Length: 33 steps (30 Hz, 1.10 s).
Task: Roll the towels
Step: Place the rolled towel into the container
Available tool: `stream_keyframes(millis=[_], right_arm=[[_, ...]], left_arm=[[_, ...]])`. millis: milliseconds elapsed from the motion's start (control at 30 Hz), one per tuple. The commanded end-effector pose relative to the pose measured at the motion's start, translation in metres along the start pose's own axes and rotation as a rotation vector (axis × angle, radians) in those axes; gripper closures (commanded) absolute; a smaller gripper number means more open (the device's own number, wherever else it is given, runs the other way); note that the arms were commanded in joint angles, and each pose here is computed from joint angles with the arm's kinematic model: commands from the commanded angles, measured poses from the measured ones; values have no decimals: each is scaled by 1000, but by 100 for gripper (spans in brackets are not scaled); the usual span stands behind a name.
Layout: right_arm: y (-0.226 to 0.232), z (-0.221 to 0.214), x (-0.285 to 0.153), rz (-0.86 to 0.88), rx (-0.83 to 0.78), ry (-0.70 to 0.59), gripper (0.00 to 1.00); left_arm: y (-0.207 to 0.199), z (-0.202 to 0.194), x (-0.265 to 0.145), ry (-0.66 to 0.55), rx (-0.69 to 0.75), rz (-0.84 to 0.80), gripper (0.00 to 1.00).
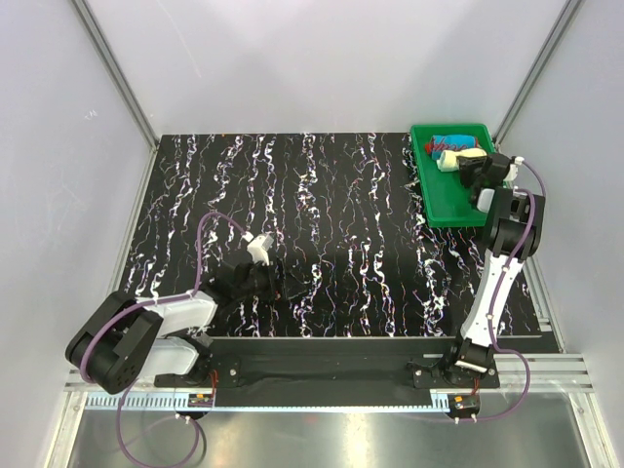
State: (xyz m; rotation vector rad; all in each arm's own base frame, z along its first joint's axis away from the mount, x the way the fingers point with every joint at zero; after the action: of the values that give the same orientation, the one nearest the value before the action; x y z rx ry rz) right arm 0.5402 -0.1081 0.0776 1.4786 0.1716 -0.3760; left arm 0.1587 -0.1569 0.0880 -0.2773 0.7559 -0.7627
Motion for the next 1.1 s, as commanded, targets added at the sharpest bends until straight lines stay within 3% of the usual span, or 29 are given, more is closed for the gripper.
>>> stream_keyframes(millis=[0, 67, 100, 200, 1067], right_arm=[[-11, 0, 2, -82, -22, 36, 62], [-13, -1, 2, -117, -26, 51, 55], [-14, -2, 1, -126, -29, 66, 46], [-12, -4, -1, -121, -23, 94, 38], [-2, -12, -39, -214, -6, 179, 29]], left_arm=[[8, -9, 2, 46, 10, 64, 20], [8, -8, 2, 43, 11, 63, 20], [8, -9, 2, 44, 11, 64, 20], [8, -8, 2, 42, 10, 63, 20], [7, -9, -1, 18, 15, 64, 20]])
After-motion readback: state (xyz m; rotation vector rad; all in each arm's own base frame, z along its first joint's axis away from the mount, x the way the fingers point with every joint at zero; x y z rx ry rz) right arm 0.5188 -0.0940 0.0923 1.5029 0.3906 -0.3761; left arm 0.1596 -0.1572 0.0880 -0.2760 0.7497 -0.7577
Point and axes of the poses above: each gripper's point midway between its finger pads, its own x axis out along the fingers, its own y axis along the line the jaws close on, z = x × y, the point moved 10 cm from there along -x, back along the fingers, and after that the axes turned 15 degrees about x, right-handed, at the moved point
